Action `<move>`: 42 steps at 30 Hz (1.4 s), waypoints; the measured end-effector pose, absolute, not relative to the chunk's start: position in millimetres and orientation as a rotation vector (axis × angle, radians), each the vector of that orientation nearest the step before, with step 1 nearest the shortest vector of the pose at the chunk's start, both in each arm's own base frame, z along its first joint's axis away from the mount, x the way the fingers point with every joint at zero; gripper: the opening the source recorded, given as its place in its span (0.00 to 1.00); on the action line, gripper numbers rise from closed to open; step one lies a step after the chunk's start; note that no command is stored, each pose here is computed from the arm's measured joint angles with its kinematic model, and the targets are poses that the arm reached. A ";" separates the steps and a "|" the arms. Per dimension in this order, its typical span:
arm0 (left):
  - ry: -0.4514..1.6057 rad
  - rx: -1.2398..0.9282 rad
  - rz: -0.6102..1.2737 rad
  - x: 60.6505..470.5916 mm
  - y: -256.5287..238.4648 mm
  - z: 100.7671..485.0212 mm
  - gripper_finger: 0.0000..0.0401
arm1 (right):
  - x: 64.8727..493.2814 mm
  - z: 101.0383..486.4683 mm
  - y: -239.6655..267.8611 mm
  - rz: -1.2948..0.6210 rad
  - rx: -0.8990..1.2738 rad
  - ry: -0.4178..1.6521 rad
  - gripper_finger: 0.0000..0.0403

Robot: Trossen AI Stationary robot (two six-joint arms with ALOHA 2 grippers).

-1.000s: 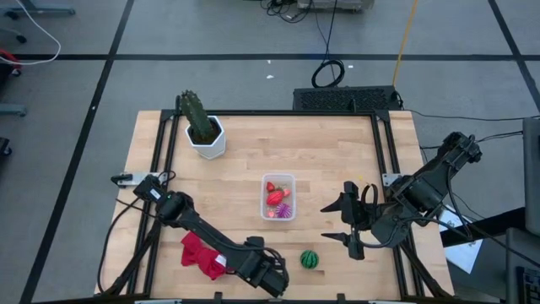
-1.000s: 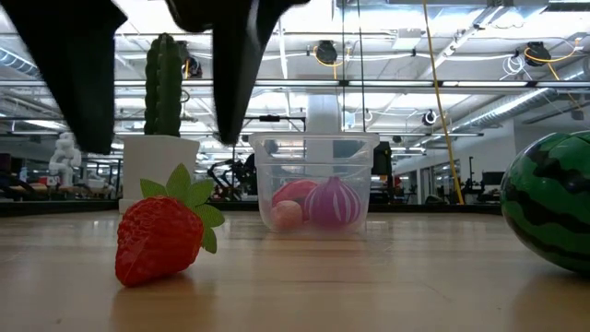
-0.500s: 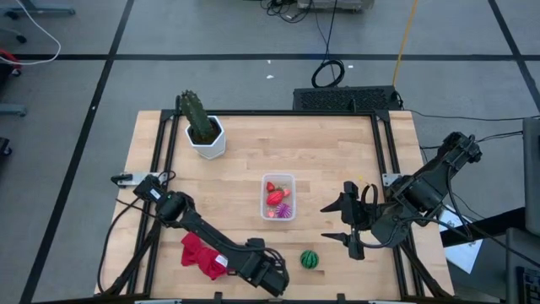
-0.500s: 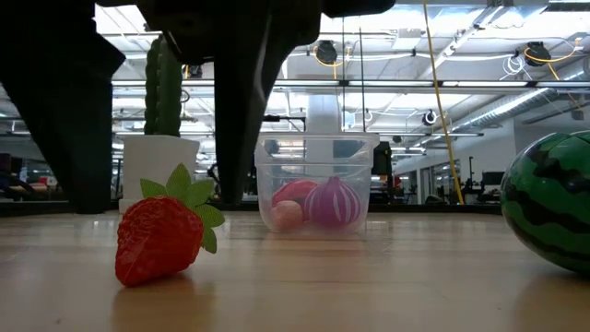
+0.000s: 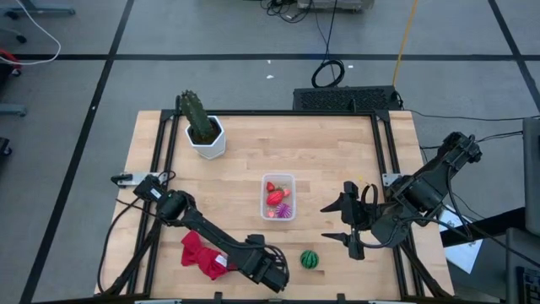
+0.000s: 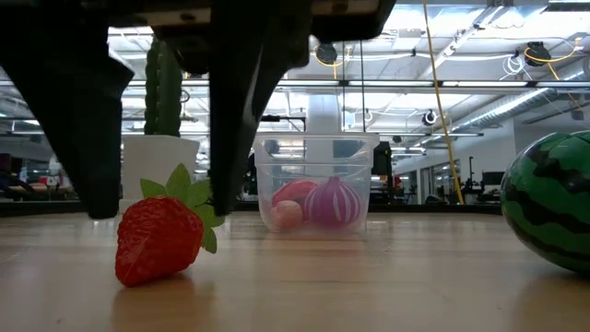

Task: Pick and placing Produce into tupperware
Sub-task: Put the red strawberry into the transparent bin

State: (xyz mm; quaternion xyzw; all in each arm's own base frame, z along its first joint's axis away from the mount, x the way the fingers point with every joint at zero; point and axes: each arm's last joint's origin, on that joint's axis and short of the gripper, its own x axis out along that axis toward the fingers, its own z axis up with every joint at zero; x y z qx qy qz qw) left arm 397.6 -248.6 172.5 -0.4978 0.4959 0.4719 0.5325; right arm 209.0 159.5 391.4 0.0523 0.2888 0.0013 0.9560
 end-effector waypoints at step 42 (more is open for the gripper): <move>1.186 -1.174 1.105 399.3 -246.6 169.8 0.37 | 209.0 391.4 159.5 0.004 0.099 0.586 0.71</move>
